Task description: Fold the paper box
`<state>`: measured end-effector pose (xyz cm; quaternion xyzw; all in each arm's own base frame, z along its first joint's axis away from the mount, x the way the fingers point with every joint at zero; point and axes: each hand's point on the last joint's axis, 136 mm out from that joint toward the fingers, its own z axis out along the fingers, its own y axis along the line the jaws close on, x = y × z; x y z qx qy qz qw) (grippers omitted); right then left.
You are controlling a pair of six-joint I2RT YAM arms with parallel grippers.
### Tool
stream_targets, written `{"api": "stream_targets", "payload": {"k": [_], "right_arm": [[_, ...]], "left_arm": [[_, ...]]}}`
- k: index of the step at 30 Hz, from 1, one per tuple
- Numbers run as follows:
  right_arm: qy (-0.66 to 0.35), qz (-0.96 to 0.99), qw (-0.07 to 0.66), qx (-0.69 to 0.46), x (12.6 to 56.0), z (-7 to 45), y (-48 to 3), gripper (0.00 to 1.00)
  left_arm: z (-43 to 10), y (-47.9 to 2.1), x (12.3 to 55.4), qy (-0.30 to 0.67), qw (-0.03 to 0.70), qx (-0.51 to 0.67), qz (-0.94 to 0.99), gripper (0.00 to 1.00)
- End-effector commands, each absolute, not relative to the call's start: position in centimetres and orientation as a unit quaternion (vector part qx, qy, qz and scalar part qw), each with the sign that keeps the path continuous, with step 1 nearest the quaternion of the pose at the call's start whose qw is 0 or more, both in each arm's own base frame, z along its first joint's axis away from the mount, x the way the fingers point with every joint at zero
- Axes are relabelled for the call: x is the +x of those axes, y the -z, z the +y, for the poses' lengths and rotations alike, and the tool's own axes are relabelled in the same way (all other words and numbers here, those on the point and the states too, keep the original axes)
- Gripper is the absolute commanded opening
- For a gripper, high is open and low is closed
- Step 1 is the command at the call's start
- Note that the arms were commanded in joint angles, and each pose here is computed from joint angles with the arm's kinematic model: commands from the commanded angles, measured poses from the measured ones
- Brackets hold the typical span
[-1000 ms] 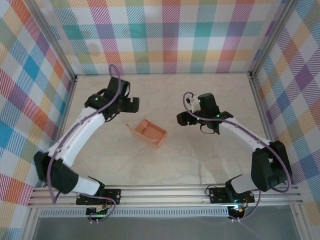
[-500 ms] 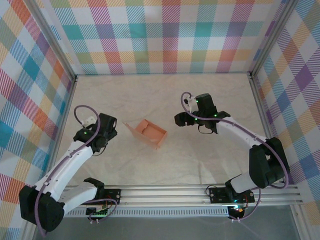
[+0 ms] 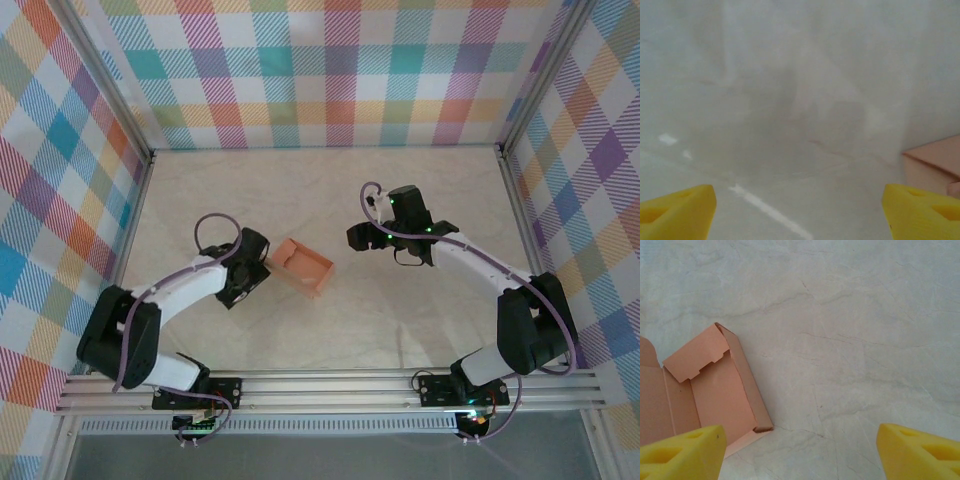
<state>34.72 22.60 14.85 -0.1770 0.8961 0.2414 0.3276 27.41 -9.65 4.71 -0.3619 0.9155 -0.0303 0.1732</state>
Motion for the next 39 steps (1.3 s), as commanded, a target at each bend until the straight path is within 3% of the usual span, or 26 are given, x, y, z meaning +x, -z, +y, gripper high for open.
{"api": "stream_targets", "payload": {"k": [1, 13, 22, 27, 31, 35, 39], "right_arm": [[-0.234, 0.890, 0.361, -0.148, 34.9, 21.8, -16.6, 0.78], [-0.168, 0.893, 0.415, -0.053, 33.6, 15.4, -17.3, 0.77], [-0.202, 0.891, 0.402, -0.060, 31.7, 14.3, -16.7, 0.77], [-0.252, 0.892, 0.346, -0.144, 31.0, 17.2, -15.1, 0.74], [-0.265, 0.895, 0.310, -0.181, 31.7, 18.6, -13.4, 0.63], [-0.266, 0.899, 0.276, -0.213, 32.6, 19.6, -11.8, 0.45], [-0.252, 0.907, 0.242, -0.234, 33.4, 19.8, -10.2, 0.37]], "left_arm": [[-12.5, -5.9, 30.7, 0.074, 0.189, -0.332, 0.921, 0.86], [-23.5, -5.1, 39.5, 0.155, 0.150, -0.150, 0.965, 0.87], [-30.6, -6.6, 40.8, 0.238, 0.119, -0.056, 0.962, 0.90], [-27.0, -8.7, 41.5, 0.217, 0.166, -0.085, 0.958, 0.96], [-20.9, -10.2, 41.1, 0.214, 0.206, -0.153, 0.943, 0.99], [-16.3, -10.1, 37.7, 0.193, 0.214, -0.177, 0.941, 0.99], [-15.0, -8.1, 32.2, 0.199, 0.187, -0.182, 0.945, 0.98]]}}
